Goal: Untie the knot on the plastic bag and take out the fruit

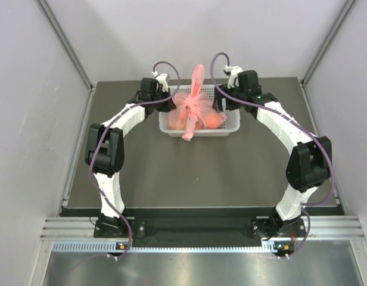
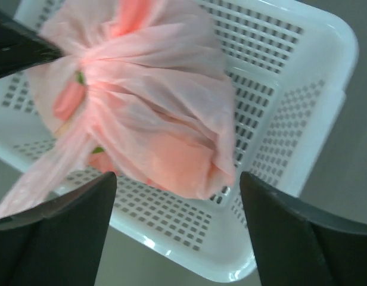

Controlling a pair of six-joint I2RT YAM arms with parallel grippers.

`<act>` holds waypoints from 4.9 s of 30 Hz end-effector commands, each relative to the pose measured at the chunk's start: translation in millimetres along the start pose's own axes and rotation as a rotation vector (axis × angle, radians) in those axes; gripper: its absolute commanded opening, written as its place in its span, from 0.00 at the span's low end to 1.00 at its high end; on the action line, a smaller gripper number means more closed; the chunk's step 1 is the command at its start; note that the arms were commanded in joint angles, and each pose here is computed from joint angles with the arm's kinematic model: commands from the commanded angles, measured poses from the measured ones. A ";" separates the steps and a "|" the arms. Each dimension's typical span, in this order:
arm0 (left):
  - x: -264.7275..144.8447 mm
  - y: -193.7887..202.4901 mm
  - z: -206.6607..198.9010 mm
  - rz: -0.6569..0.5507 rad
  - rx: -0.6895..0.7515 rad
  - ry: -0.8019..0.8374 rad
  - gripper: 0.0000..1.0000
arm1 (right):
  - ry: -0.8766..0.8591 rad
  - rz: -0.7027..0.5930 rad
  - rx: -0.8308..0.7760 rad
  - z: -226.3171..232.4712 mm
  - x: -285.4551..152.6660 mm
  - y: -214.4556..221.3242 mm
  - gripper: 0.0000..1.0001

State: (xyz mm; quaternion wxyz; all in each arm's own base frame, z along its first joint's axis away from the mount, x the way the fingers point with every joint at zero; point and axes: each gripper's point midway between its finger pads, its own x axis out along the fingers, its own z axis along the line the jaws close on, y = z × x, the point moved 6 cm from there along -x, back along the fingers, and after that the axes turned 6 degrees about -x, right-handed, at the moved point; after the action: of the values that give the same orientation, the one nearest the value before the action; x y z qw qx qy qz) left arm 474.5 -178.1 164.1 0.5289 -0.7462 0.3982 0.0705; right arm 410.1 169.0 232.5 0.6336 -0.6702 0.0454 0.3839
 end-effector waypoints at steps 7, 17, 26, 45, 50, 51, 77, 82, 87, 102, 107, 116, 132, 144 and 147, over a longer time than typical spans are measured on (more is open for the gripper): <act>-16.3 -33.6 -28.5 -0.088 0.016 0.108 0.00 | -0.039 0.013 -0.298 44.1 36.5 -37.1 0.89; -18.0 -37.8 -33.6 -0.096 0.004 0.133 0.00 | -0.070 0.138 -0.313 55.5 79.7 -10.1 0.78; -17.9 -34.2 -29.4 -0.089 0.010 0.107 0.00 | 0.028 0.081 -0.212 37.1 75.8 -15.0 0.00; -35.6 -45.1 5.3 -0.129 -0.017 0.013 0.00 | 0.349 -0.060 0.309 -78.7 -10.8 4.1 0.03; -35.2 -44.9 0.3 -0.125 -0.026 0.054 0.00 | 0.169 -0.086 0.132 -43.8 -20.4 -14.9 0.53; -34.7 -44.7 -0.6 -0.123 -0.030 0.063 0.00 | 0.145 -0.081 0.078 -32.7 -20.3 -16.3 0.59; -41.0 -40.0 -22.7 -0.106 -0.051 0.148 0.00 | 0.416 0.061 -0.188 22.7 39.6 -32.1 0.71; -42.8 -39.6 -20.7 -0.108 -0.036 0.129 0.00 | 0.477 0.087 -0.136 2.9 34.2 -24.7 0.33; -44.5 -39.8 -16.9 -0.110 -0.029 0.110 0.00 | 0.479 0.049 -0.039 -23.1 8.9 -24.4 0.16; -56.0 -50.5 -5.3 -0.142 -0.037 0.082 0.00 | 0.209 -0.051 0.299 -82.1 -49.4 -9.2 0.11; -73.6 -61.1 -26.6 -0.168 -0.042 0.168 0.41 | 0.043 -0.058 0.295 -65.0 -50.0 -8.0 0.17; -101.4 -46.8 -95.4 -0.108 -0.025 0.273 0.99 | -0.225 -0.074 0.278 -40.0 -47.2 -13.0 0.20; -40.9 -18.9 -130.8 -0.113 0.037 -0.115 0.99 | -0.367 -0.091 0.290 -26.4 -47.7 -9.3 0.22; -2.5 -3.8 -119.1 -0.060 0.065 -0.208 0.92 | -0.343 -0.113 0.259 -24.0 -59.3 -8.4 0.24; -1.6 -1.4 -112.4 -0.049 0.092 -0.249 0.70 | -0.346 -0.120 0.253 -22.7 -61.3 -5.9 0.23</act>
State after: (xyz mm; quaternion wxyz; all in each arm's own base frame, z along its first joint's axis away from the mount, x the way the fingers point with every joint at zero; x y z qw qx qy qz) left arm 434.0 -274.1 202.2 0.5903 -0.7224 0.3341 0.1346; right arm 386.0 127.7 248.5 0.7348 -0.4928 -0.0161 0.4658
